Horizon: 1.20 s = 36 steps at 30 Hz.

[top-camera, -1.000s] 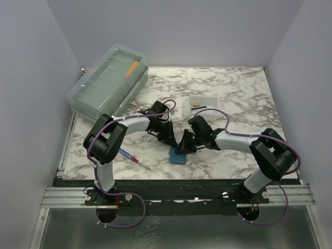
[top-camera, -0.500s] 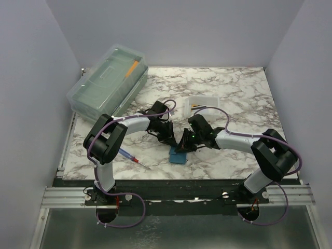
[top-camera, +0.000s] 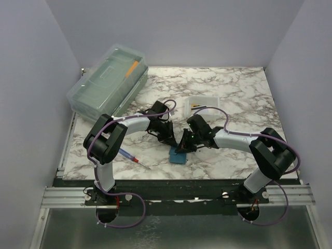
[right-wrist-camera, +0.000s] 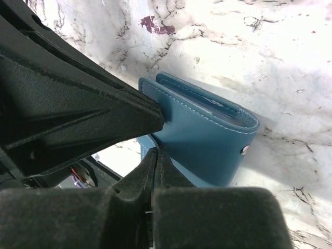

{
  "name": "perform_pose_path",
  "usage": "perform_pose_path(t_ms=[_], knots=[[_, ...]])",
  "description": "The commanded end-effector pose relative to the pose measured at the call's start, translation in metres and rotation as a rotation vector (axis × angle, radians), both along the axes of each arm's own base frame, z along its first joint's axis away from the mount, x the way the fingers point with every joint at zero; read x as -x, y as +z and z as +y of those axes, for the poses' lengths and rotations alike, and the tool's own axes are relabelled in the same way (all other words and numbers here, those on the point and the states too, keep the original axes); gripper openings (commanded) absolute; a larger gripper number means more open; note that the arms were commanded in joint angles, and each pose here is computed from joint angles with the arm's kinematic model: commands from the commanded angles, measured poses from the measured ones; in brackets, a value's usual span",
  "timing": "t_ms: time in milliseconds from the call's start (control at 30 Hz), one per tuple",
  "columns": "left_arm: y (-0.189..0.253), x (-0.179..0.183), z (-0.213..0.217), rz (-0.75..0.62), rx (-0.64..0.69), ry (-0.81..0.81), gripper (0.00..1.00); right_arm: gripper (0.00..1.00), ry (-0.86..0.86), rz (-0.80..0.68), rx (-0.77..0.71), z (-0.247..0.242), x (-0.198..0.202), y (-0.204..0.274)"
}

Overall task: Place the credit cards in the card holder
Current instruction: Close the card holder at the center of the board.

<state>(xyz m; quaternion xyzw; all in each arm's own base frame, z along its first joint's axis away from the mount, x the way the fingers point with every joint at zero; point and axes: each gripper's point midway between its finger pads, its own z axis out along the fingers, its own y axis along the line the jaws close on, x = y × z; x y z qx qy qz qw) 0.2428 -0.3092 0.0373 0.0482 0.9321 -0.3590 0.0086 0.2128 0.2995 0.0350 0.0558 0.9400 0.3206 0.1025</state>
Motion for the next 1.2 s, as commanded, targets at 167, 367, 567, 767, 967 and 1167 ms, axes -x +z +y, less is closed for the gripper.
perform_pose_path(t_ms=[167, 367, 567, 767, 967, 1167], knots=[[-0.018, 0.000, 0.013, -0.020, -0.088, 0.000, 0.05, 0.00, -0.029, 0.025, 0.141, -0.023, 0.001, -0.022], [-0.019, 0.001, 0.014, -0.021, -0.093, -0.002, 0.05, 0.00, -0.034, 0.047, 0.187, -0.032, 0.007, -0.031], [-0.018, 0.000, 0.014, -0.025, -0.094, -0.001, 0.04, 0.00, -0.006, 0.064, 0.217, -0.032, 0.015, -0.040], [-0.015, -0.001, 0.013, -0.029, -0.088, -0.004, 0.04, 0.00, 0.032, 0.056, 0.262, -0.029, 0.027, -0.046], [0.017, -0.011, 0.005, -0.086, -0.021, 0.000, 0.20, 0.00, 0.031, 0.075, 0.278, -0.034, 0.034, -0.058], [0.043, -0.005, 0.014, -0.117, 0.008, 0.037, 0.16, 0.00, 0.020, 0.068, 0.275, -0.037, 0.035, -0.059]])
